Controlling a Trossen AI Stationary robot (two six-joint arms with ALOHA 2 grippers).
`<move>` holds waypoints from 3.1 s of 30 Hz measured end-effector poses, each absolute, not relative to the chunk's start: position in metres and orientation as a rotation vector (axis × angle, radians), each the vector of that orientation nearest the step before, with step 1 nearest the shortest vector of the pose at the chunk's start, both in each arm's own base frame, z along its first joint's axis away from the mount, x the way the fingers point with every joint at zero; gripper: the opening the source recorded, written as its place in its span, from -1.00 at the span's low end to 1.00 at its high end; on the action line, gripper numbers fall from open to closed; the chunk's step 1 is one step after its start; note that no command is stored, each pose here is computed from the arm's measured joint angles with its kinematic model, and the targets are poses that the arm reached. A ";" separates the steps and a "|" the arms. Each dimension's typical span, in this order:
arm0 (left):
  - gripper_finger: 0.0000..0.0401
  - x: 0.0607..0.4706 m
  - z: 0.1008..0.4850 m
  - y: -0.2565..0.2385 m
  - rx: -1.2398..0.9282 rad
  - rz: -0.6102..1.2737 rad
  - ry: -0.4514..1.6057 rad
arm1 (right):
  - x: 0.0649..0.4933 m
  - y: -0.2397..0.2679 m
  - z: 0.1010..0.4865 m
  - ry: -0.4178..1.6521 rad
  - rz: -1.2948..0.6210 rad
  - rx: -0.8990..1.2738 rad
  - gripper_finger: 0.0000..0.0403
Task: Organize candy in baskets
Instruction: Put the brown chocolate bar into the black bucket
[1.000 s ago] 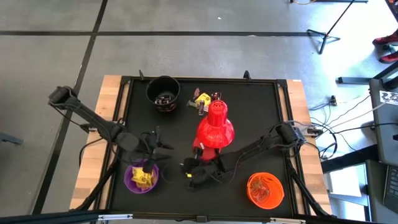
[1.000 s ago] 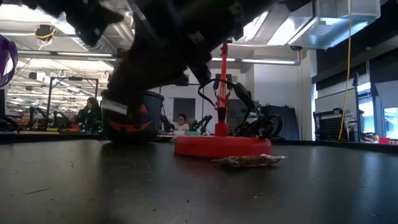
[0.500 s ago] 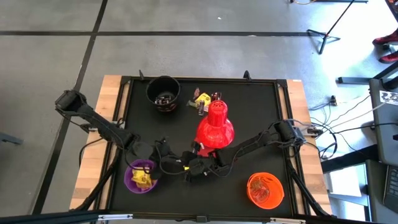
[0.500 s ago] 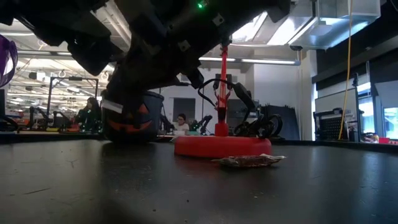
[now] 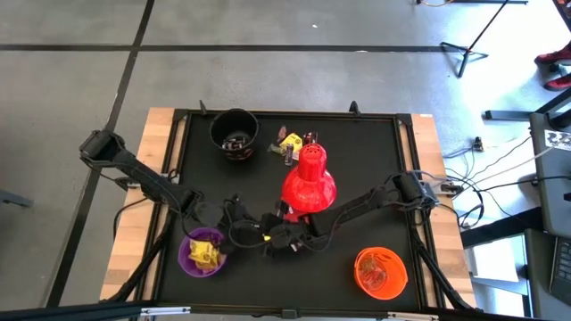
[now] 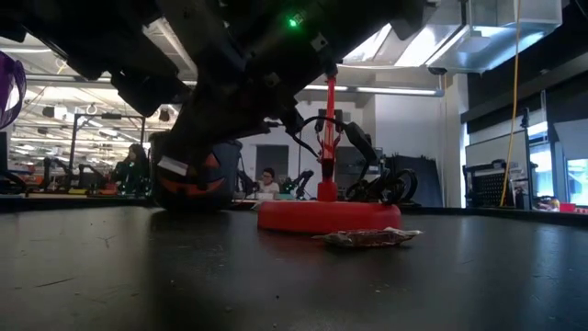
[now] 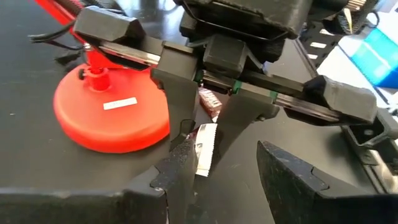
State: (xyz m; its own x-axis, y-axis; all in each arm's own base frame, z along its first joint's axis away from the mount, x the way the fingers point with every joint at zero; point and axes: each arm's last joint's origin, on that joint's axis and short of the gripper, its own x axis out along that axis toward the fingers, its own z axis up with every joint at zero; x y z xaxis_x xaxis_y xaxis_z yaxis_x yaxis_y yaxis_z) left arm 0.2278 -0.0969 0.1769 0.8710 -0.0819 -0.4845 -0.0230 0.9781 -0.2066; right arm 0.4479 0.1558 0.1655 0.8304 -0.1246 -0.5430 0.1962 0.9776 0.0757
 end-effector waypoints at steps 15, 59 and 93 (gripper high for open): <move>-0.17 0.224 0.168 -0.092 -0.159 0.058 0.579 | 0.447 0.160 0.167 0.570 -0.153 0.159 -0.84; -0.95 0.227 0.176 -0.099 -0.220 -0.066 0.521 | 0.449 0.159 0.171 0.524 -0.167 0.164 -0.84; -0.92 0.223 0.168 -0.097 -0.209 -0.041 0.614 | 0.381 0.178 0.261 0.557 -0.278 0.046 -0.22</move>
State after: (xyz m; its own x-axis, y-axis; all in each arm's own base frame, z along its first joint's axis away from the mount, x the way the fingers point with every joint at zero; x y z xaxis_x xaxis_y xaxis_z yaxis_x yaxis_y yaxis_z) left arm 0.2226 -0.0967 0.1684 0.8171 -0.0997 -0.5677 -0.0241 0.9782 -0.2065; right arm 0.3810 0.1785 0.2606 0.8122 -0.2482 -0.5280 0.2731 0.9615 -0.0318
